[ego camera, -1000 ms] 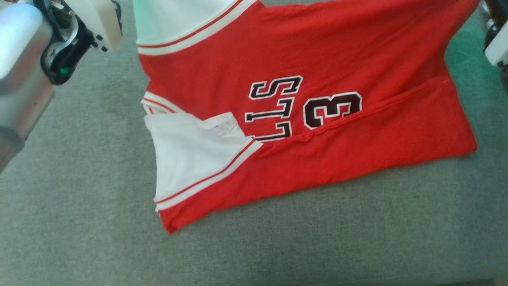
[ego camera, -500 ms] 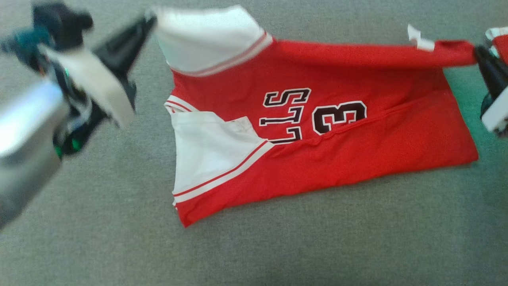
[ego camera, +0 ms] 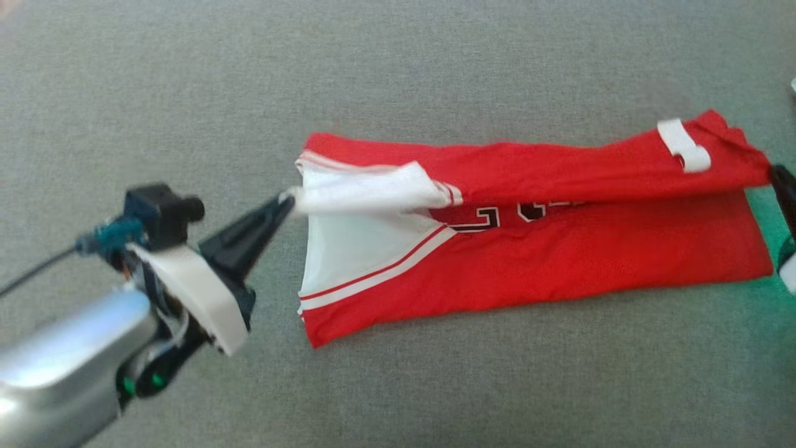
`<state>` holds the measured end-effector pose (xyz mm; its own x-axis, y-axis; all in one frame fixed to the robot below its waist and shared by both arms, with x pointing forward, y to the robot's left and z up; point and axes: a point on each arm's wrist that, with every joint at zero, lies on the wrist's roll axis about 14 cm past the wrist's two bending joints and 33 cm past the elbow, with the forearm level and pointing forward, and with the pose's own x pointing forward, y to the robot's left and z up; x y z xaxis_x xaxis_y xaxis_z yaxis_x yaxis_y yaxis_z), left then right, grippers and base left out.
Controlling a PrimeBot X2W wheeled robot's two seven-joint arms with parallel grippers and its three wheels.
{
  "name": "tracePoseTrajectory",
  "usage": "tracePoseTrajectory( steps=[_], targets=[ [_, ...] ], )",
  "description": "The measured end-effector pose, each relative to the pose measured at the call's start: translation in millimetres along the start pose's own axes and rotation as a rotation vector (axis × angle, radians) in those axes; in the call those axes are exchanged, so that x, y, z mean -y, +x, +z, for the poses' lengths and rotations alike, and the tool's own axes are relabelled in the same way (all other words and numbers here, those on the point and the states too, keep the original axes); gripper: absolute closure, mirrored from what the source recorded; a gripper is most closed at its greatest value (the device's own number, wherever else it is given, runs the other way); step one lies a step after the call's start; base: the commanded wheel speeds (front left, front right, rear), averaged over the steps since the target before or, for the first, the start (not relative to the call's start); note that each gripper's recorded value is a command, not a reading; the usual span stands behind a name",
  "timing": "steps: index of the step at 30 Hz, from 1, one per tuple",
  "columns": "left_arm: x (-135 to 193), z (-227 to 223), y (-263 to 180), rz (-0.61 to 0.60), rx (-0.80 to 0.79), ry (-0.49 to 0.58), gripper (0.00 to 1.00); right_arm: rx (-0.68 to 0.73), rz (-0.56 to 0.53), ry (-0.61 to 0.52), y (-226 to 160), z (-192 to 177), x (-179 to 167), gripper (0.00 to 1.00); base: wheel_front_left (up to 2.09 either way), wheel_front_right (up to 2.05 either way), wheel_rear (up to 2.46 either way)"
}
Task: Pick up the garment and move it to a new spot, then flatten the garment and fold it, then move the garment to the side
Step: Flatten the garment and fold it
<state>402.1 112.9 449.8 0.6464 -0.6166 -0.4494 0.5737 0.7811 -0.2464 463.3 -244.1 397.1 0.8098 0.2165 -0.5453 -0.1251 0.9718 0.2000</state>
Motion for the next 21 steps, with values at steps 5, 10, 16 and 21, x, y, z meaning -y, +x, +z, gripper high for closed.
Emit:
tracePoseTrajectory(
  steps=[5,10,16,21],
  targets=[
    [14,-24,-6,-0.003,-0.023,-0.049,1.00,-0.020,0.010,0.027,-7,-16,-8,1.00,0.00,0.00,0.00],
    [33,-42,2,-0.030,-0.027,-0.098,1.00,-0.029,0.009,0.040,-12,-25,-15,0.99,0.00,0.00,0.00],
    [37,-48,7,0.055,0.056,-0.144,0.00,0.044,-0.059,0.070,-22,-20,-7,0.00,0.00,0.00,0.00],
    [34,-35,4,0.200,0.177,-0.125,0.00,0.084,-0.120,0.146,-43,-40,-3,0.00,0.00,0.00,0.00]
  ],
)
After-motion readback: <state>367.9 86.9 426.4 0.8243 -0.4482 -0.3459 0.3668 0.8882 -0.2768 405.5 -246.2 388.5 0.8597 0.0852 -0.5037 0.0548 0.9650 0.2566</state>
